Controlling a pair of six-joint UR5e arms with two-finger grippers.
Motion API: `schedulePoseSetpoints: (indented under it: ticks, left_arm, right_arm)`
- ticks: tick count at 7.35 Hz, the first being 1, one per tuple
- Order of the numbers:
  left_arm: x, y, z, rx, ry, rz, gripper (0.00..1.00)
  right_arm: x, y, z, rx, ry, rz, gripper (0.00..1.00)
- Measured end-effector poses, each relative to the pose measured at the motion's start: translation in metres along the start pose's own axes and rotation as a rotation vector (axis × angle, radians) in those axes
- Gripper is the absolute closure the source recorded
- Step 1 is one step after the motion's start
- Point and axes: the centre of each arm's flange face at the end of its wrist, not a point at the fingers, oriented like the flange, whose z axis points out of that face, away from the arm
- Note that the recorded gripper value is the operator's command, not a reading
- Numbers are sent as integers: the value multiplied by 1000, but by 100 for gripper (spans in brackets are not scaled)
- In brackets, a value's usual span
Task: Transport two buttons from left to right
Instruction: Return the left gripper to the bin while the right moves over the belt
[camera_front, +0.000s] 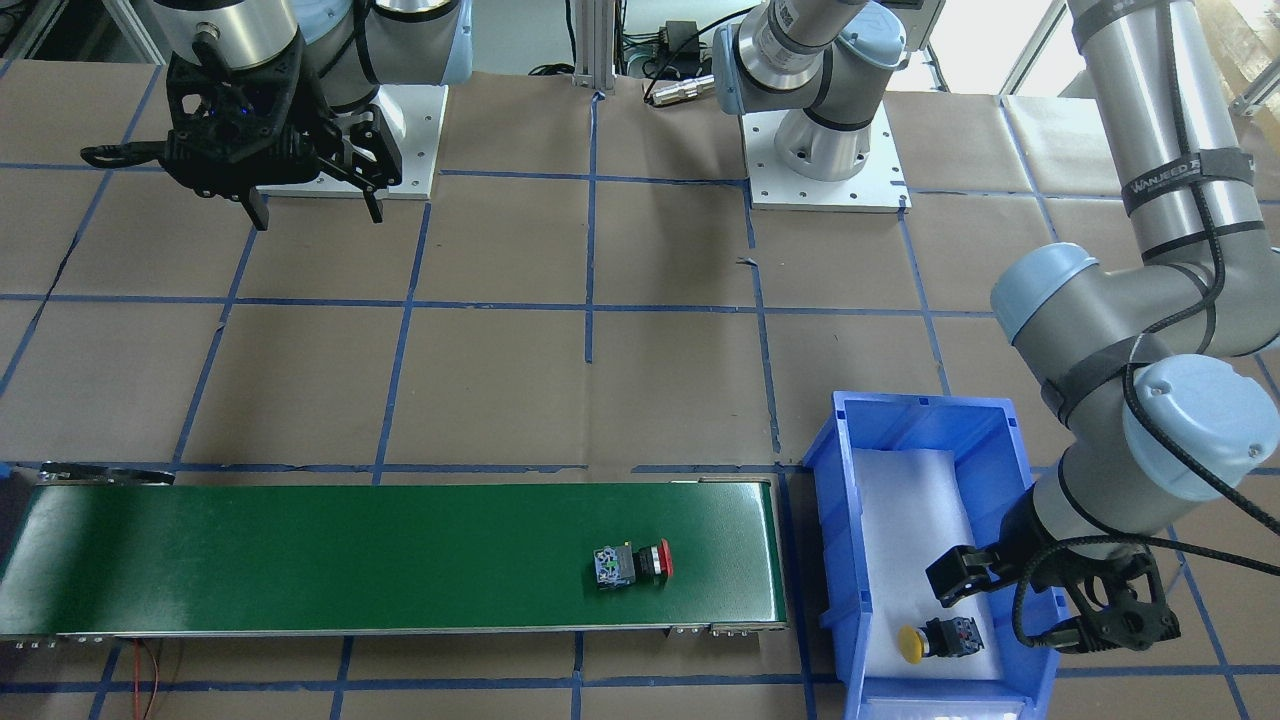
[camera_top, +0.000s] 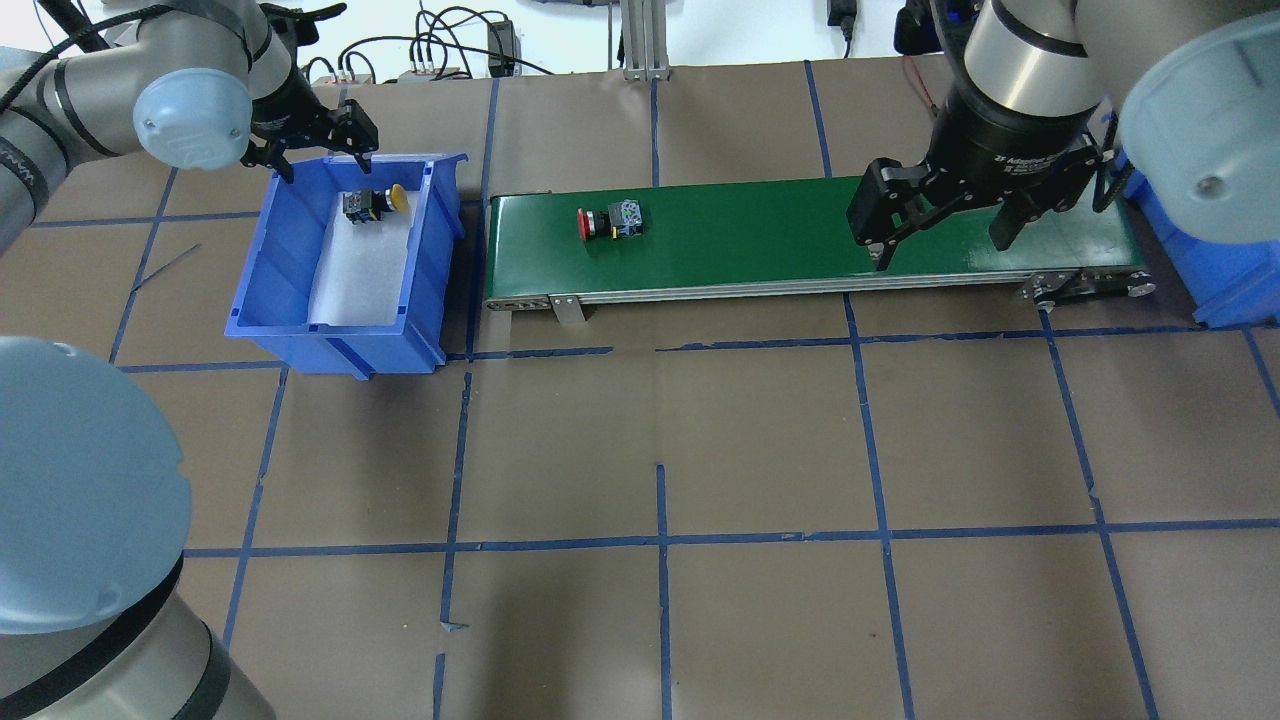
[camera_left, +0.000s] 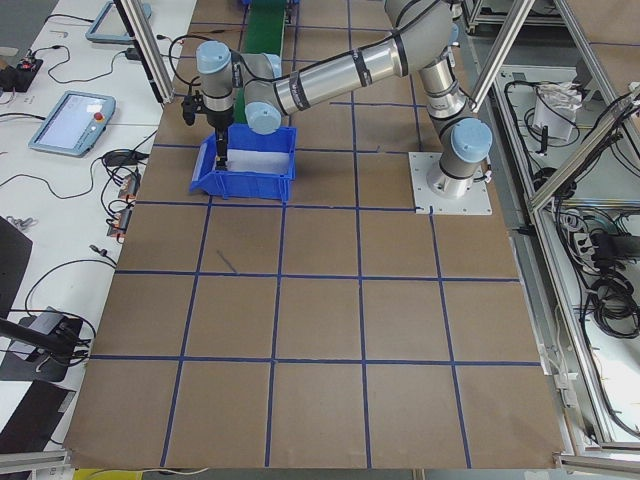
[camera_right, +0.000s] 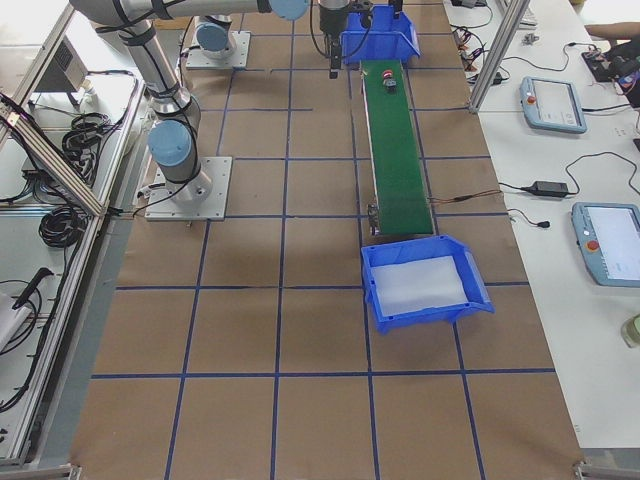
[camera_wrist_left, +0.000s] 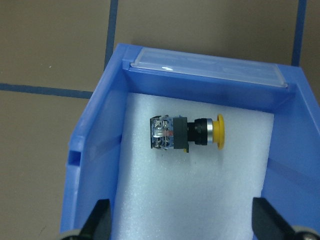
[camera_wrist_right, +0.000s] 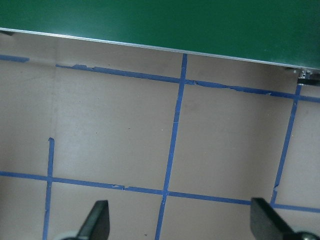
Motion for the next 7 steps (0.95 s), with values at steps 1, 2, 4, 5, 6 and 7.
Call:
schedulePoseSetpoints:
  ticks: [1, 2, 4, 5, 6, 7]
  left_arm:
    - [1, -3, 10, -2, 1, 0, 8]
    - [3, -5, 18, -1, 1, 5, 9]
    - [7, -9, 30, 11, 2, 17, 9]
    - [7, -10, 35, 10, 2, 19, 9]
    - [8, -10, 40, 8, 3, 22, 9]
    - [9, -11, 44, 9, 4, 23, 9]
  right_arm:
    - [-1, -2, 0, 8, -13, -77, 0]
    - [-4, -1, 0, 11, -30, -146, 0]
    - [-7, 2, -1, 13, -33, -229, 0]
    - [-6, -2, 1, 28, -21, -306, 0]
    - [-4, -9, 7, 45, -16, -447, 0]
    - [-4, -15, 19, 49, -29, -576, 0]
